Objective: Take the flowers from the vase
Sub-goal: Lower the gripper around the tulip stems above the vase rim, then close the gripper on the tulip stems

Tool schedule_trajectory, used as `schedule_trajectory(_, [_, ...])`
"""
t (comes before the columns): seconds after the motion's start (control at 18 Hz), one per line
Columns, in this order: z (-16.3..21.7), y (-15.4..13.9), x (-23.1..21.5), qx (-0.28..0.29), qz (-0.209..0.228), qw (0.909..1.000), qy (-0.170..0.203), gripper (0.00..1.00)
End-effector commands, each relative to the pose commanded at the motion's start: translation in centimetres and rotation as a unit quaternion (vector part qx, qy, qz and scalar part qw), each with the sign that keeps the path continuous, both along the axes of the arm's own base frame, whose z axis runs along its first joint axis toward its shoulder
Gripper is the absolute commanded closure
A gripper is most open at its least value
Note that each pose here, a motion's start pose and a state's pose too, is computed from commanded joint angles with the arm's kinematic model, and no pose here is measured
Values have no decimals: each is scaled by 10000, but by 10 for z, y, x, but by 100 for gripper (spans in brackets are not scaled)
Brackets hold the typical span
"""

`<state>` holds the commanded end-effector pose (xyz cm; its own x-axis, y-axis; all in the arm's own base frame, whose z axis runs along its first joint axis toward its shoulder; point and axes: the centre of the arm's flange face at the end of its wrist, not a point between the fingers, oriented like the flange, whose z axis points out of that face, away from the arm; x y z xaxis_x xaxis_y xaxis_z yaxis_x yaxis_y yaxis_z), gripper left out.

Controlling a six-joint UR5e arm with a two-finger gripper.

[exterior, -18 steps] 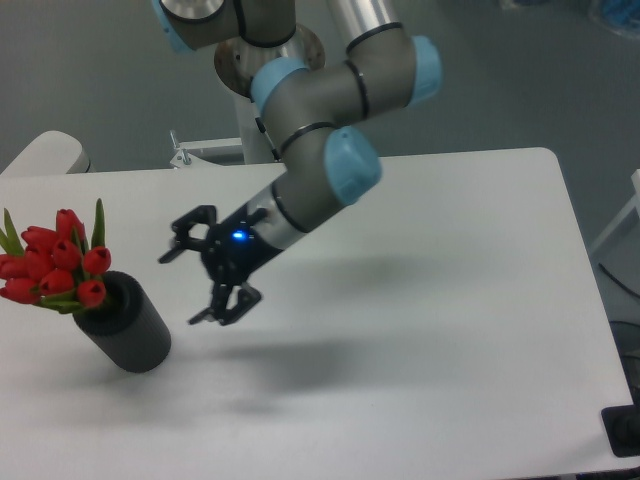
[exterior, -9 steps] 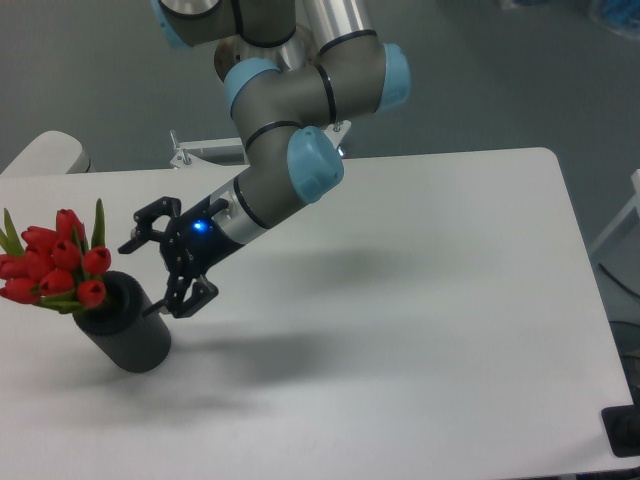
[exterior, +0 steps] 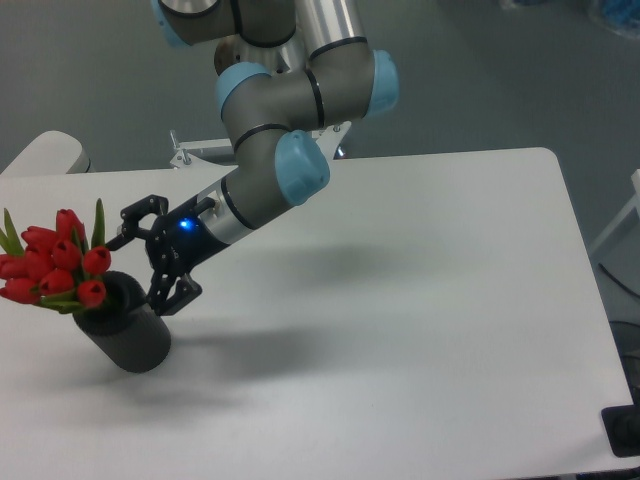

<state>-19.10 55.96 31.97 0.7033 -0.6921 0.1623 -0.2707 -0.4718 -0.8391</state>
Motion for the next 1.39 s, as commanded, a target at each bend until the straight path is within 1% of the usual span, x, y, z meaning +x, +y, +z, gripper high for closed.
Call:
schedule_trajectory(0.17, [-7, 8, 13, 22, -114, 9999, 8, 0])
schedule_trajectory(0.39, [-9, 12, 22, 5, -135, 9999, -5, 0])
schedule_trajectory(0.56, [-10, 13, 27, 22, -124, 9998, -129, 0])
schedule_trajectory(0.61, [-9, 14, 26, 73, -117, 9998, -118, 1])
schedule_trajectory(0.72, [-12, 18, 26, 135, -90, 9998, -139, 17])
schedule_trajectory(0.83, [-7, 20, 26, 177, -33, 9997, -150, 39])
schedule_trajectory(0.94, [-6, 20, 26, 199, -22, 9997, -135, 55])
schedule_trajectory(1.0, [-6, 20, 26, 205, -23, 9997, -130, 66])
schedule_trajectory(1.17, [4, 24, 21, 296, -13, 9995, -50, 89])
schedule_trajectory(1.33, [13, 26, 16, 369, 11, 9993, -3, 96])
schedule_trajectory(1.39, [16, 26, 15, 393, 18, 9992, 16, 97])
